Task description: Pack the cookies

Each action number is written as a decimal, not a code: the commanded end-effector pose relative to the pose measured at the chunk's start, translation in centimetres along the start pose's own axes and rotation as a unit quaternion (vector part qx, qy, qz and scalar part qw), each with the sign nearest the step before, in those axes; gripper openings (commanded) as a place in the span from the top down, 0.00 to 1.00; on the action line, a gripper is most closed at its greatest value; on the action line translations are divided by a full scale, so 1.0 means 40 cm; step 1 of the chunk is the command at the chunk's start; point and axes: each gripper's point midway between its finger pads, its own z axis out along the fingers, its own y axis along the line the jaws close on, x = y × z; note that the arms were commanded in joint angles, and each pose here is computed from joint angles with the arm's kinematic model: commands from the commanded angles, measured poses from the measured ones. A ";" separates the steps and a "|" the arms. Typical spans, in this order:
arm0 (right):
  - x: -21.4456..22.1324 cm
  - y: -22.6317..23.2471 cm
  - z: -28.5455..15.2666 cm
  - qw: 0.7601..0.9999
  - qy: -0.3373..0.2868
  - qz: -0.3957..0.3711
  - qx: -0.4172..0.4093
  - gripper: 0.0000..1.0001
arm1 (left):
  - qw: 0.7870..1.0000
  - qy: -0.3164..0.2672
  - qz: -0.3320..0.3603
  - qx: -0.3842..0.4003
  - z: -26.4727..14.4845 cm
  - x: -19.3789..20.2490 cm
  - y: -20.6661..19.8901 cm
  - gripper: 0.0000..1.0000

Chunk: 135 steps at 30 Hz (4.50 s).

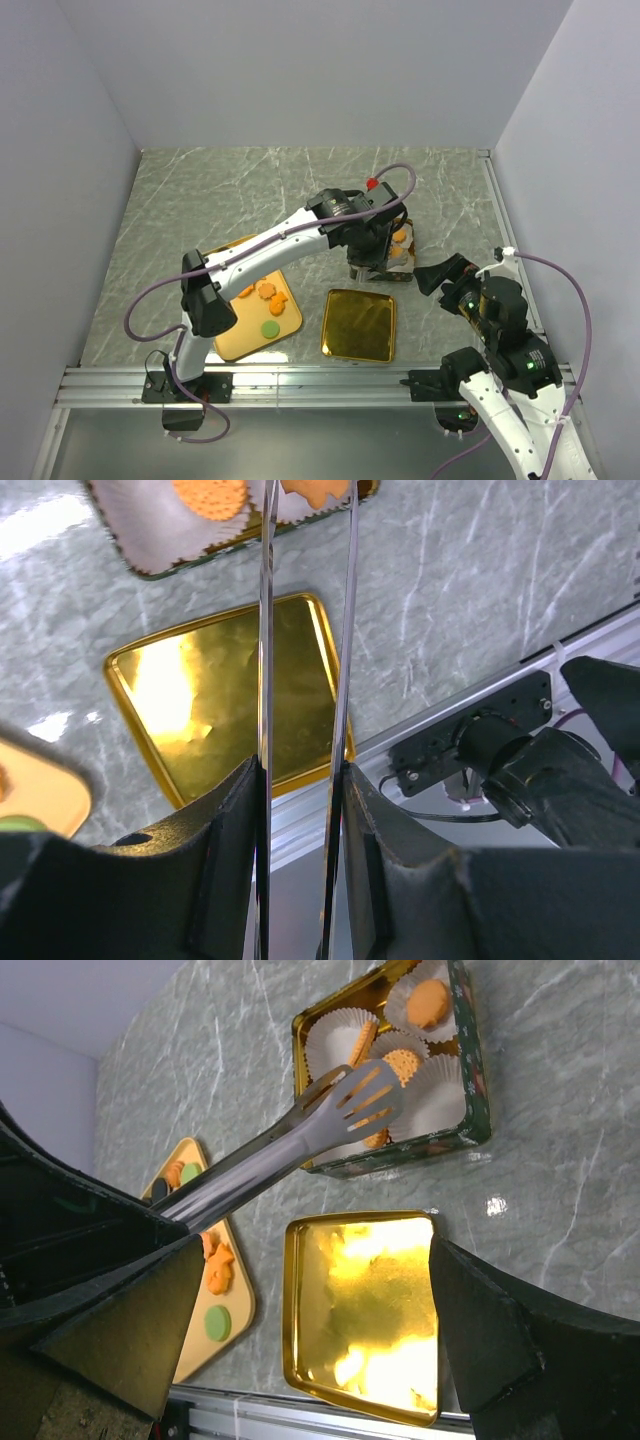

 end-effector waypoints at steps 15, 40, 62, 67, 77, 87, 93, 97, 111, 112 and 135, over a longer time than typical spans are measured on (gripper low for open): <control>-0.015 0.001 -0.032 1.000 -0.017 -0.001 -0.007 0.00 | 0.999 -0.015 0.017 0.044 0.041 -0.029 -0.062 0.69; -0.007 0.016 -0.034 0.999 -0.002 -0.030 -0.024 0.00 | 0.999 -0.024 0.008 0.020 0.072 -0.037 -0.045 0.52; 0.007 0.025 -0.027 0.999 0.012 -0.032 -0.036 0.00 | 0.993 -0.108 -0.032 -0.018 -0.118 -0.152 0.092 0.52; 0.010 0.031 -0.022 0.999 0.017 -0.032 -0.040 0.00 | 0.986 -0.148 -0.054 -0.059 -0.215 -0.175 0.236 0.50; 0.034 0.050 -0.003 0.997 0.046 -0.027 -0.054 0.00 | 0.955 -0.183 -0.147 -0.183 -0.344 -0.166 0.652 0.48; 0.036 0.077 0.022 0.996 0.062 -0.026 -0.066 0.00 | 0.921 -0.180 -0.232 -0.254 -0.356 -0.161 0.919 0.50; 0.014 0.090 0.029 0.996 0.058 -0.040 -0.061 0.00 | 0.896 -0.169 -0.277 -0.303 -0.312 -0.180 1.066 0.50; 0.005 0.086 0.025 0.996 0.054 -0.045 -0.051 0.00 | 0.883 -0.158 -0.294 -0.329 -0.275 -0.179 1.139 0.49; -0.012 0.069 -0.023 0.999 0.050 0.014 -0.010 0.00 | 0.876 -0.097 -0.349 -0.318 -0.064 -0.194 1.315 0.52; -0.017 0.077 -0.030 0.998 0.049 0.029 -0.011 0.00 | 0.878 -0.091 -0.351 -0.313 -0.048 -0.194 1.317 0.53; 0.137 0.021 0.045 0.968 0.221 0.021 0.114 0.00 | 0.884 -0.063 -0.380 -0.265 0.113 -0.205 1.392 0.41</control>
